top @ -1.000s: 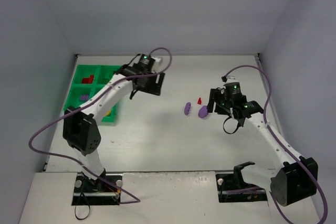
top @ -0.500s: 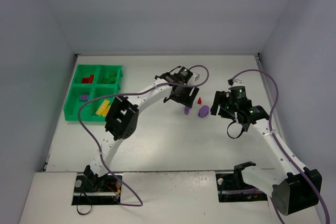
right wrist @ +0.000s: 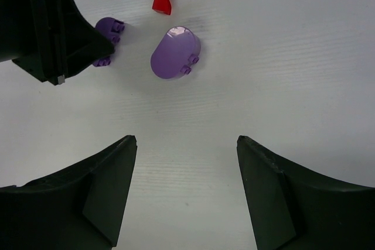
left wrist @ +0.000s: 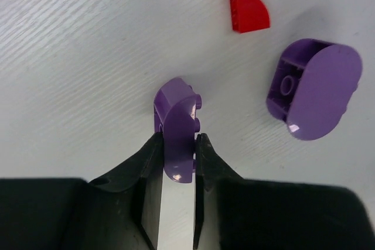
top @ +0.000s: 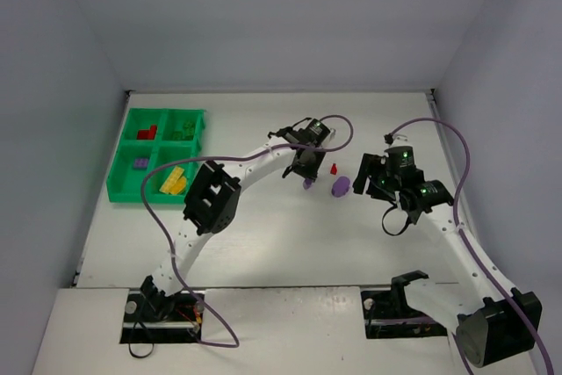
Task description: Sort the legos into containers by color
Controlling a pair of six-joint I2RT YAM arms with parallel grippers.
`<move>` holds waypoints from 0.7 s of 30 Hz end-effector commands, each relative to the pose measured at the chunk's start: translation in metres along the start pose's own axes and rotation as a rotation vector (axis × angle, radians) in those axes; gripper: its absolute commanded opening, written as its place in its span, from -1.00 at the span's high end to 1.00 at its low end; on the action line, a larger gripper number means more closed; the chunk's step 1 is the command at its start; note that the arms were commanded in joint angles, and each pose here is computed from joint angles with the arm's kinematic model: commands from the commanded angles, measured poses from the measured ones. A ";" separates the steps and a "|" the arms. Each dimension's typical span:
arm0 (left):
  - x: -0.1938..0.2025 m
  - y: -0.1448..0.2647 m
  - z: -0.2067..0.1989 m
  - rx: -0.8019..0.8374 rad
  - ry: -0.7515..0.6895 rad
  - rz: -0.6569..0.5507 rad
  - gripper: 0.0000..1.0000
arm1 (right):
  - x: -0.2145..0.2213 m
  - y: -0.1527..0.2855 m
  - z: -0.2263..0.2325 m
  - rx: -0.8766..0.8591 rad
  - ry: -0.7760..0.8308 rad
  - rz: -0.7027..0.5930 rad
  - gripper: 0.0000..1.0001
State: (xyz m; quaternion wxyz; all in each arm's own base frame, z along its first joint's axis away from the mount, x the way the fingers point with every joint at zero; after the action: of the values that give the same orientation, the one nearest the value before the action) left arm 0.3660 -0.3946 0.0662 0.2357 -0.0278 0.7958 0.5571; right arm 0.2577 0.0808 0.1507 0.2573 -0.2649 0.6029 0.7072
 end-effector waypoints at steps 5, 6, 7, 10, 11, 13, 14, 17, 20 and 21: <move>-0.045 0.135 0.067 -0.182 0.104 -0.261 1.00 | -0.007 -0.002 -0.004 0.018 -0.003 -0.016 -0.31; -0.050 0.167 0.078 -0.184 0.135 -0.316 1.00 | -0.007 -0.002 -0.004 0.019 -0.002 -0.014 -0.31; -0.048 0.181 0.095 -0.198 0.169 -0.332 1.00 | -0.007 -0.003 -0.003 0.016 0.000 -0.013 -0.31; -0.036 0.230 0.177 -0.283 0.302 -0.392 1.00 | -0.007 -0.005 -0.001 0.007 0.007 -0.011 -0.30; -0.032 0.260 0.218 -0.335 0.385 -0.440 1.00 | -0.008 -0.006 -0.001 0.003 0.010 -0.015 -0.30; -0.011 0.273 0.260 -0.385 0.474 -0.428 1.00 | -0.008 -0.009 0.000 0.000 0.015 -0.010 -0.30; -0.004 0.288 0.277 -0.402 0.512 -0.450 1.00 | -0.009 -0.010 0.001 -0.005 0.016 -0.009 -0.30; 0.022 0.311 0.346 -0.512 0.685 -0.493 1.00 | -0.008 -0.015 0.003 -0.017 0.018 -0.006 -0.30; 0.044 0.304 0.392 -0.556 0.826 -0.471 0.96 | -0.007 -0.018 0.006 -0.033 0.017 -0.001 -0.29; 0.046 0.301 0.400 -0.558 0.847 -0.457 0.96 | -0.007 -0.018 0.008 -0.046 0.015 0.004 -0.29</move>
State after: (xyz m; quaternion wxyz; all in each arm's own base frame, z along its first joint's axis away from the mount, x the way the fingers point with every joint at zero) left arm 0.3618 0.0859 0.2183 0.0118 -0.4874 0.6040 0.6305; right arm 0.2640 0.0854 0.1377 0.2368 -0.2588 0.6061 0.7138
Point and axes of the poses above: each gripper's point midway between its finger pads, its own y axis back along the fingers, its own z axis along the line the jaws close on, x = y × z, the point moved 1 cm from there along y, back along the fingers, and after that the axes turned 11 degrees about y, right-handed, at the moved point
